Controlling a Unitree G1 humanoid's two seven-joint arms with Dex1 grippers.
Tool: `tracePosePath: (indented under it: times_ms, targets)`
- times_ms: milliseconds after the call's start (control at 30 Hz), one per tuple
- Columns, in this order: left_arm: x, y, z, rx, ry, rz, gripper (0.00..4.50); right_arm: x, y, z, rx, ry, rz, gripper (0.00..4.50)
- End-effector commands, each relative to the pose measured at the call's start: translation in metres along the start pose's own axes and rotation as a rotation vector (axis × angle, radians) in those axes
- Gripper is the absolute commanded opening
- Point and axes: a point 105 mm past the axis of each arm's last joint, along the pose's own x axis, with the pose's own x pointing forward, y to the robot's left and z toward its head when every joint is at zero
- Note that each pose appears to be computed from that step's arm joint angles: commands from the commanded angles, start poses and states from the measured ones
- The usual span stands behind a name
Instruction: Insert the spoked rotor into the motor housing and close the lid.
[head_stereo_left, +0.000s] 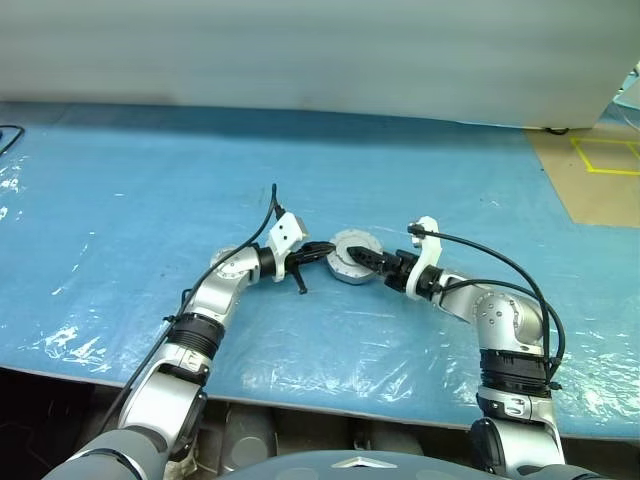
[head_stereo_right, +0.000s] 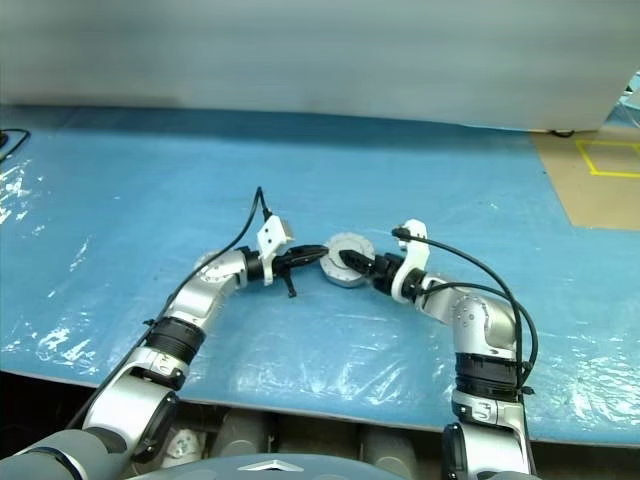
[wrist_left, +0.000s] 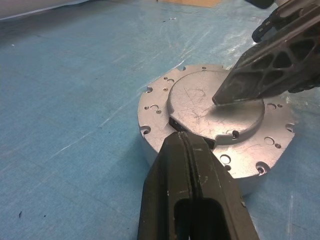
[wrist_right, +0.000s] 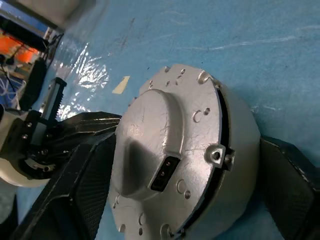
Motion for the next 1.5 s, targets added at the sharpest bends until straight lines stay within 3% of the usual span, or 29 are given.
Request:
tracePosePath:
  times_ms: [33, 167, 233, 333, 433, 700, 833, 1000, 1133, 1267, 1500]
  targets:
    - [0.003, -0.01, -0.012, -0.013, 0.045, -0.039, 0.0, -0.001, 0.01, -0.006, 0.109, 0.023, 0.076, 3.18]
    - [0.003, -0.007, -0.013, -0.012, 0.044, -0.025, 0.0, -0.002, 0.011, -0.014, 0.217, 0.037, 0.109, 2.08]
    - [0.003, -0.007, -0.013, -0.012, 0.041, -0.022, 0.0, -0.003, 0.013, -0.018, 0.243, 0.049, 0.122, 1.78]
    - [0.003, -0.006, -0.013, -0.007, 0.035, -0.014, 0.0, -0.005, 0.015, -0.019, 0.262, 0.057, 0.134, 1.71]
    - [0.003, -0.005, -0.012, -0.003, 0.029, -0.006, 0.0, -0.006, 0.017, -0.021, 0.266, 0.073, 0.142, 1.17]
    - [0.002, 0.014, 0.003, -0.041, -0.06, 0.109, 0.0, -0.011, 0.021, -0.035, 0.278, 0.145, 0.17, 1.17]
    - [-0.004, 0.027, 0.019, -0.161, -0.175, 0.176, 0.0, -0.006, 0.022, -0.011, 0.325, 0.013, 0.2, 1.17]
    - [-0.026, 0.05, 0.027, -0.394, -0.315, 0.288, 0.0, -0.004, 0.02, 0.036, 0.459, -0.244, 0.241, 1.17]
    - [-0.037, 0.048, 0.026, -0.518, -0.356, 0.28, 0.0, -0.006, 0.019, 0.056, 0.513, -0.352, 0.249, 1.17]
    - [-0.042, 0.038, 0.027, -0.651, -0.411, 0.25, 0.89, -0.004, 0.022, 0.066, 0.542, -0.424, 0.257, 1.17]
    - [-0.032, 0.027, 0.043, -0.857, -0.518, 0.192, 3.24, -0.001, 0.039, 0.067, 0.56, -0.431, 0.349, 1.17]
